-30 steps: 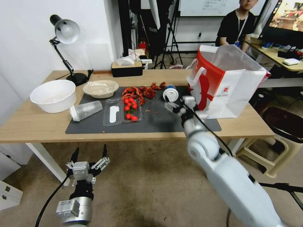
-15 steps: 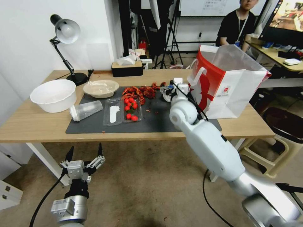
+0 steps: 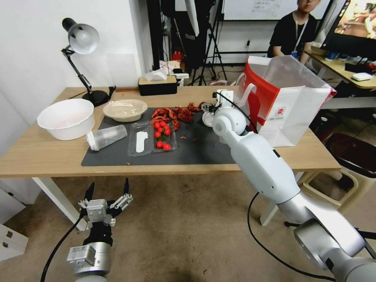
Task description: Pick up the trash from the table and place it into the takeout bag.
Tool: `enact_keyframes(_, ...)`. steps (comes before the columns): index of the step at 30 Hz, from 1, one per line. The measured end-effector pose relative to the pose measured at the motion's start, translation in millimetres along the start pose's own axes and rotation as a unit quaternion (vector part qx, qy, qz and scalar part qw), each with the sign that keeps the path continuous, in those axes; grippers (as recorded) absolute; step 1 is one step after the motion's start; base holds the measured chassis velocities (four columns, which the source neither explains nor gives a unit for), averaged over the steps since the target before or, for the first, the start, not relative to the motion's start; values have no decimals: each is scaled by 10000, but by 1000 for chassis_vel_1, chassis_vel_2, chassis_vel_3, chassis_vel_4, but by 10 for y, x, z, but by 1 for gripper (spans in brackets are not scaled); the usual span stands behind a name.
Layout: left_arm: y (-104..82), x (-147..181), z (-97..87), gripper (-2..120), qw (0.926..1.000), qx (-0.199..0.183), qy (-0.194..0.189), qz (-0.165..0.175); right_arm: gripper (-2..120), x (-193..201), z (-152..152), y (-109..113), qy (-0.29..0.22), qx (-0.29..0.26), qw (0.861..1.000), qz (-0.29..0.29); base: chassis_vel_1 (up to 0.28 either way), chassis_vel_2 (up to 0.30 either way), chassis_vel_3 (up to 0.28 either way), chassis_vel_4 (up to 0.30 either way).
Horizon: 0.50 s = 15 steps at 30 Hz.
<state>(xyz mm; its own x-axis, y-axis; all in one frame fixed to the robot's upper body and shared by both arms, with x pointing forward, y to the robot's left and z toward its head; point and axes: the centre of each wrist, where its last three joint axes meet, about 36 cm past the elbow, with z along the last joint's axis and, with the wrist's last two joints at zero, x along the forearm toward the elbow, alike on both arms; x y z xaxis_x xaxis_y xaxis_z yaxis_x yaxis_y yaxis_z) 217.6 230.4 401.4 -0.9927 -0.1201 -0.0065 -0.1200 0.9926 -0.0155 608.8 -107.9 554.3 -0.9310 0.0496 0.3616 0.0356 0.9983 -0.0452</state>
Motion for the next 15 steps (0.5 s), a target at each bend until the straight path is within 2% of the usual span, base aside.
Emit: enact_keyframes(15, -31, 6, 24, 100, 10000, 44, 39, 34, 100, -234, -199, -111, 562, 32, 9983, -168, 0, 0, 0, 0)
